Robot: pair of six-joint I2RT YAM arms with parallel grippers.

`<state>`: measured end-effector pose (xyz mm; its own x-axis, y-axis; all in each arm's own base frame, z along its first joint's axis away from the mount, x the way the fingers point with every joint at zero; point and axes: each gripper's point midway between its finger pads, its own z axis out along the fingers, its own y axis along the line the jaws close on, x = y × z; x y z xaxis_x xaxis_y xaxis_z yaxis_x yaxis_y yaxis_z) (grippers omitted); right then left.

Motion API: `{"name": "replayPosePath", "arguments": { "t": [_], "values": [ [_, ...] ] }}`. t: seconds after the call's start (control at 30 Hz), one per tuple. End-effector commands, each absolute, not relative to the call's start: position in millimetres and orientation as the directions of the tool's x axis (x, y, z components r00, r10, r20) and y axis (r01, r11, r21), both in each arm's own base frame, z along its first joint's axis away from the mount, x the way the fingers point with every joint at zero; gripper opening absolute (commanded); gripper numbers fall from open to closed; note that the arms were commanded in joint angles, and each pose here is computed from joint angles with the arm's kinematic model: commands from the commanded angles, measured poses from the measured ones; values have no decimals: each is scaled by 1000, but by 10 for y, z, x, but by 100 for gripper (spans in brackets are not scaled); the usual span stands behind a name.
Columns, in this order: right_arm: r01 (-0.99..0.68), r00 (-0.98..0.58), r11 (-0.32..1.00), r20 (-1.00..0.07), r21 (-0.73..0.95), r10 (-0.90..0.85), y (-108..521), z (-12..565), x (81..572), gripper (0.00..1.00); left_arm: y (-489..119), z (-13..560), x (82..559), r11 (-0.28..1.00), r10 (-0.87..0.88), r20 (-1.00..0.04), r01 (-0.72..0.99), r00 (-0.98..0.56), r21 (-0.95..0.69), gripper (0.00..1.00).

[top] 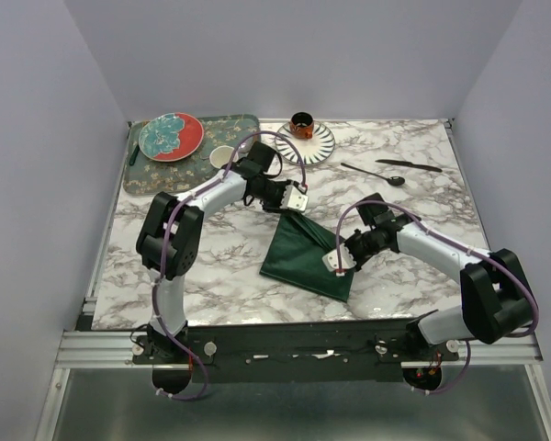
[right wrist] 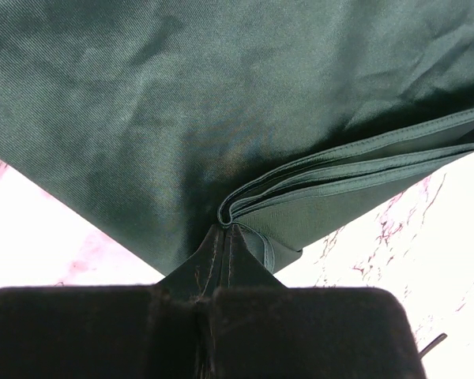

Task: Fold the napkin into a case and place the utensils inside
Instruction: Fold the lower triangle-folded napkin at the center of the board.

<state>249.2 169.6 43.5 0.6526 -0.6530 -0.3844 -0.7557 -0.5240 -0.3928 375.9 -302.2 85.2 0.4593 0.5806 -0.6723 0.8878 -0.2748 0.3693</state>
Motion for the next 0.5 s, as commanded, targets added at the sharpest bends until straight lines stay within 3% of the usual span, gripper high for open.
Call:
{"name": "replayPosePath", "arguments": {
  "t": [0.0,0.47],
  "values": [
    [-728,683,-543,-369,-418,-631,1708,446,2480,1,-3086,874,3799,-301,559,-682,881,472,364,50],
    [-734,677,-534,-387,-419,-627,1726,448,2452,1,-3162,597,3922,-331,600,-631,871,492,364,48]
  ]
}}
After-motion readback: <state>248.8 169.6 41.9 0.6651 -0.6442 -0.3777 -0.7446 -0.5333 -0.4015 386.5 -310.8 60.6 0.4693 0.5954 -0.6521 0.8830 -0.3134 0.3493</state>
